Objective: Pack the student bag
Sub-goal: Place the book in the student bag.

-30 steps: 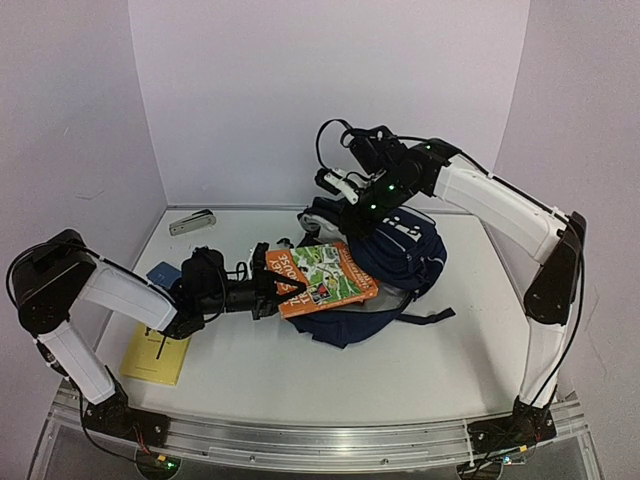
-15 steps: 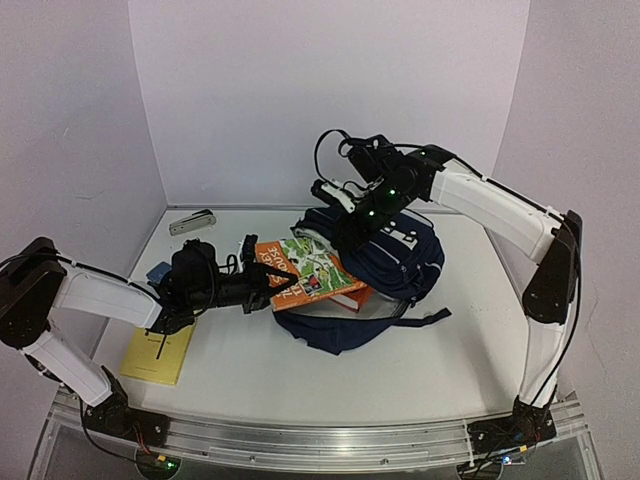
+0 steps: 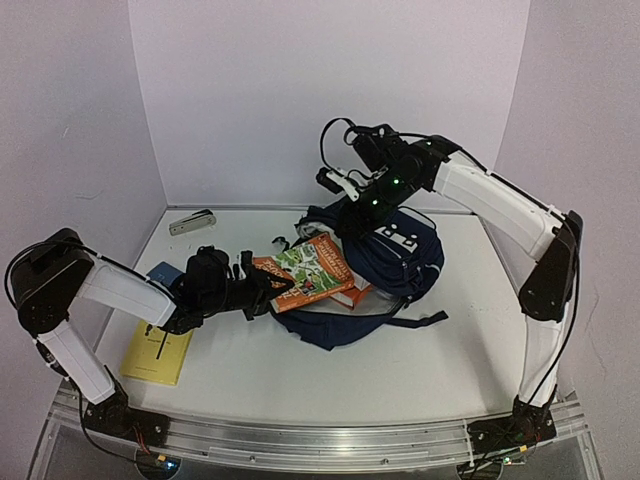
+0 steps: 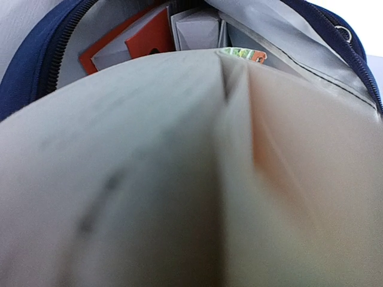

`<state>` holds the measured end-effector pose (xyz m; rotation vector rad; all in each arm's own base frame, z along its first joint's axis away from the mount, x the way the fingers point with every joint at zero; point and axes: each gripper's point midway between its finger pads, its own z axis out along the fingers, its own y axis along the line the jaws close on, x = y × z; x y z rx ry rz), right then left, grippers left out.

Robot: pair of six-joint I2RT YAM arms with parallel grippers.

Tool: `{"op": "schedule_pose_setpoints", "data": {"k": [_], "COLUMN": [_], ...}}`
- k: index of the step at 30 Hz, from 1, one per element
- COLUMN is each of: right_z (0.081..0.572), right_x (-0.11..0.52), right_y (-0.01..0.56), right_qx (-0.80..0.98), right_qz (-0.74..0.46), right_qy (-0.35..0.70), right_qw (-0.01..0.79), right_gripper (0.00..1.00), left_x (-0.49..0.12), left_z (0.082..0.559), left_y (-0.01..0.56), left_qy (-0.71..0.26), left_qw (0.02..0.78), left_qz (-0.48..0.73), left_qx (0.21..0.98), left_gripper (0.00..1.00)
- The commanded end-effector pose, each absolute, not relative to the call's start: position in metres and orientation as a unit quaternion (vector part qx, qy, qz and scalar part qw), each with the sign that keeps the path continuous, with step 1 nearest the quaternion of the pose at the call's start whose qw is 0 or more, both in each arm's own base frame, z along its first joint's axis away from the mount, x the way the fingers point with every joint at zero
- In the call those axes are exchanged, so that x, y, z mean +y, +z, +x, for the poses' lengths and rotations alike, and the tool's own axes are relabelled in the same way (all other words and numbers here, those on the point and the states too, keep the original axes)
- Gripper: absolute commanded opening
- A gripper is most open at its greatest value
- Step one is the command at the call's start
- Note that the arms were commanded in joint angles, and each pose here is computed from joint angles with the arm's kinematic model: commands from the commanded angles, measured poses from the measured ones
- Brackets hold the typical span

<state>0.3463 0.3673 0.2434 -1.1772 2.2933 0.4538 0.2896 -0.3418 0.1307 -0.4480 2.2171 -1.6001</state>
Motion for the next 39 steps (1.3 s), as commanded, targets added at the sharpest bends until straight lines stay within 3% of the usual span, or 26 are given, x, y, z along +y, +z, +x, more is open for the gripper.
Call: {"op": "schedule_pose_setpoints", "data": {"k": [1, 5, 15, 20, 25, 33, 39], "right_z": [0.346, 0.346, 0.341, 0.338, 0.340, 0.342, 0.343], "right_x": [0.389, 0.393, 0.399, 0.402, 0.405, 0.399, 0.399], "right_y": [0.302, 0.290, 0.275, 0.275, 0.278, 0.267, 0.266], "right_qx": [0.805, 0.810, 0.815, 0.815, 0.814, 0.820, 0.820], "right_qz": [-0.437, -0.436, -0.436, -0.435, -0.431, -0.433, -0.434], "right_qy": [0.229, 0.233, 0.247, 0.257, 0.263, 0.245, 0.243], "right_qw": [0.329, 0.315, 0.290, 0.285, 0.287, 0.283, 0.284], "right_gripper": [0.00, 0.00, 0.00, 0.00, 0.00, 0.00, 0.00], "left_x": [-0.346, -0.379, -0.396, -0.390, -0.421, -0.424, -0.398], "left_z": [0.307, 0.299, 0.307, 0.323, 0.342, 0.336, 0.319], "left_y": [0.156, 0.198, 0.232, 0.226, 0.202, 0.168, 0.162], "left_qy": [-0.580, -0.623, -0.694, -0.678, -0.655, -0.608, -0.550], "left_qw": [0.225, 0.235, 0.230, 0.269, 0.250, 0.226, 0.235], "left_qz": [-0.149, -0.079, -0.101, -0.129, -0.126, -0.132, -0.143], "left_qx": [0.769, 0.742, 0.674, 0.672, 0.702, 0.750, 0.789], "left_gripper": [0.00, 0.00, 0.00, 0.00, 0.02, 0.54, 0.73]}}
